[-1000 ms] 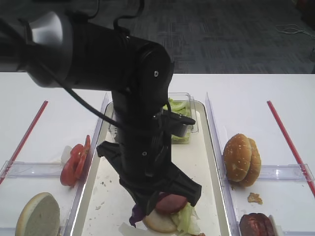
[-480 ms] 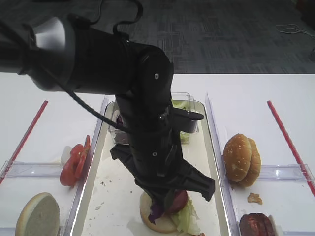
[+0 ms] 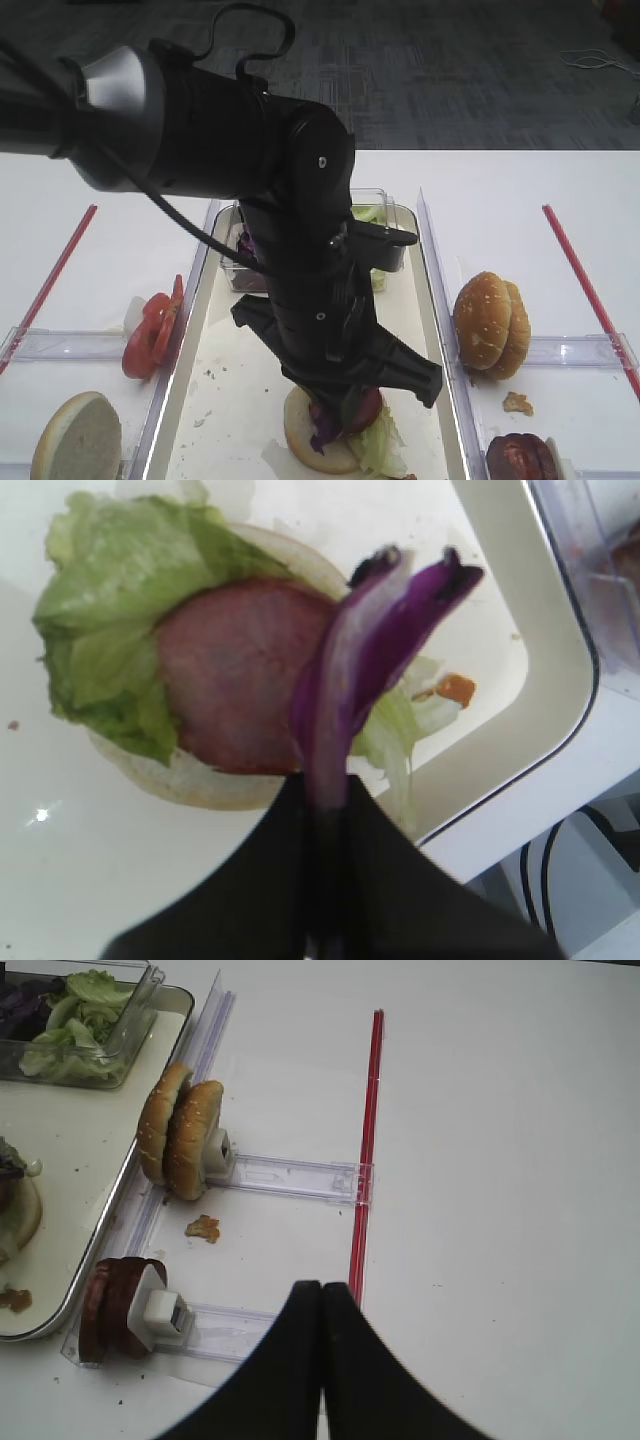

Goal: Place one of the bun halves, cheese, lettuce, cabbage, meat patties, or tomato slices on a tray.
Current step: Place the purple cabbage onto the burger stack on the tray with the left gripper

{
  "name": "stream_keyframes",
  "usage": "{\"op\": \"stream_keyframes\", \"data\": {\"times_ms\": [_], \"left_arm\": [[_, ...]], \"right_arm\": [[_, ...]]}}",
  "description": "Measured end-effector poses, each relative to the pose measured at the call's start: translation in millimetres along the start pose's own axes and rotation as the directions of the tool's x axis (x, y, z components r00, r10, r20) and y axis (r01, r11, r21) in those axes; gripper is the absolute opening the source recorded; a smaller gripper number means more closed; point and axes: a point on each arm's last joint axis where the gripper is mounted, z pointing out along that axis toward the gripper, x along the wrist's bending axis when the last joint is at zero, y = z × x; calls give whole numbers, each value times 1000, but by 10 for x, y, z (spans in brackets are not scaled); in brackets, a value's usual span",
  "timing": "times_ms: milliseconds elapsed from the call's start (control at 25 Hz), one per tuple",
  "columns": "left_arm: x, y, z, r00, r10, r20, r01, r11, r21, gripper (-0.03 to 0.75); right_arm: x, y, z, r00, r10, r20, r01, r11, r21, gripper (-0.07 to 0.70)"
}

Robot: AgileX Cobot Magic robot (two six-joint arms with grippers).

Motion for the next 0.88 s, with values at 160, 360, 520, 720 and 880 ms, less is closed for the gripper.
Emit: {"op": "stream_keyframes", "data": {"times_ms": [160,360,520,720,880], "left_arm": [[-3,15,0,1000,2,3,-2,1000,-17,25],[-4,19,0,1000,2,4,-2,1000,-21,25],[-4,19,0,1000,2,4,-2,1000,-21,25],[-4,21,0,1000,2,4,-2,1000,-23,25],[-4,23,0,1000,2,5,-2,1000,-25,25]], "right_arm": [[0,0,0,1000,0,0,0,1000,0,23],[0,0,0,1000,0,0,0,1000,0,23],[0,0,0,1000,0,0,0,1000,0,23],[0,0,0,1000,0,0,0,1000,0,23],[0,0,0,1000,0,0,0,1000,0,23]]}}
